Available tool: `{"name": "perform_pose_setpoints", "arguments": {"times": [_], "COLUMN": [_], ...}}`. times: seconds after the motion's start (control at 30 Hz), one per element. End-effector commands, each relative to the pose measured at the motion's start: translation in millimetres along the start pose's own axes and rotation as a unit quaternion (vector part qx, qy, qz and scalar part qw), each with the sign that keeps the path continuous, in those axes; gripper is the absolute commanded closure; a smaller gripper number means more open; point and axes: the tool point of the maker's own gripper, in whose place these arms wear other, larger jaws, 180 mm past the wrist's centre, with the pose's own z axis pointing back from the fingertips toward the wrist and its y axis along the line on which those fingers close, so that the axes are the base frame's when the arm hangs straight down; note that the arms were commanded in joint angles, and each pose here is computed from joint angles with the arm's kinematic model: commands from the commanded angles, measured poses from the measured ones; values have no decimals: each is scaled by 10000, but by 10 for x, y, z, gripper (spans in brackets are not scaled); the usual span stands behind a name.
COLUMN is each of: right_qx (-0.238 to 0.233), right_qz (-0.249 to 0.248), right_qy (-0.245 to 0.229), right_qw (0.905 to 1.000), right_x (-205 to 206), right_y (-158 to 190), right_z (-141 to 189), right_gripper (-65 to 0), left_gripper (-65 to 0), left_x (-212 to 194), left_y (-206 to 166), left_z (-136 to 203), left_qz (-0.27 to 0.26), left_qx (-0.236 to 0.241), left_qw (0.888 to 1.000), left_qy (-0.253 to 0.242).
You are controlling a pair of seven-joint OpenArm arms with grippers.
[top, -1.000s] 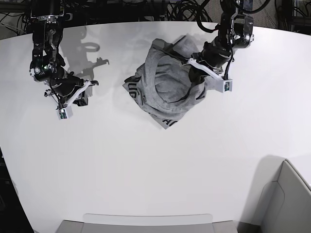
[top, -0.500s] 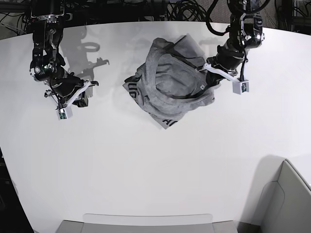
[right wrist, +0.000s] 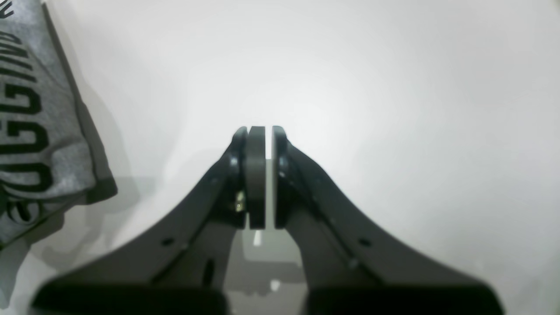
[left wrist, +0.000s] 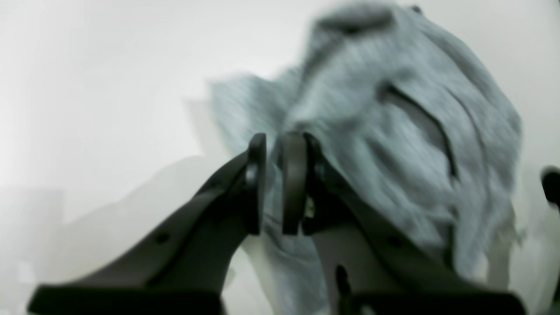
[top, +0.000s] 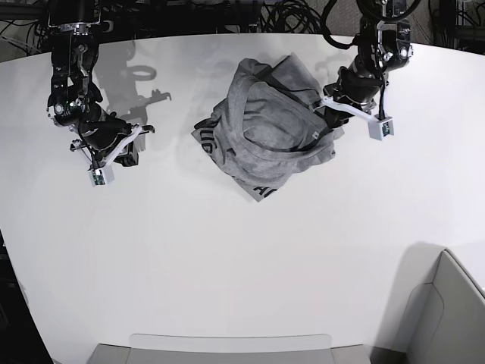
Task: Fold the T-shirt properly
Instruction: 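Lower the left gripper onto the bundle edge and grasp it, then press the bundle with the right gripper while the left gripper tucks fabric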
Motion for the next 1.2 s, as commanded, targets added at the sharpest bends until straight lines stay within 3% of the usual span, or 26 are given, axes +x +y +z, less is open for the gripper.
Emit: {"name": "perform_pose_setpoints", "arguments": {"times": [0.0, 0.27, 0.5, 0.67, 0.77, 0.93, 1.17], "right_qx": [21, 26, 26, 63, 665, 1594, 2007], "right_qz": [101, 95, 95, 127, 593, 1347, 1433], "right_qy": [-256, -258, -258, -256, -114, -52, -181], "right_qw": [9996, 9996, 9996, 9996, 9960, 9780, 9689], "right_x": [160, 160, 160, 162, 93, 78, 121], "right_y": [-17, -12, -12, 18, 428, 1136, 1540], "right_z": [38, 36, 36, 32, -53, -115, -102], "right_gripper": [-21, -21, -21, -21, -21, -21, -21], "left_gripper": [-83, -110, -110, -110, -110, -110, -110], "left_x": [62, 147, 97, 64, 78, 66, -278], "left_y": [-53, -116, -384, -410, -354, -363, -413], "left_z": [21, -23, 11, 14, 12, 28, 71], "left_qz": [19, 38, 651, 753, 725, 585, 570], "left_qx": [-89, -185, -926, -1010, -938, -965, -1004], "left_qw": [9999, 9997, 9935, 9919, 9928, 9934, 9914], "left_qy": [-115, -174, 85, 164, 152, 216, 621]}}
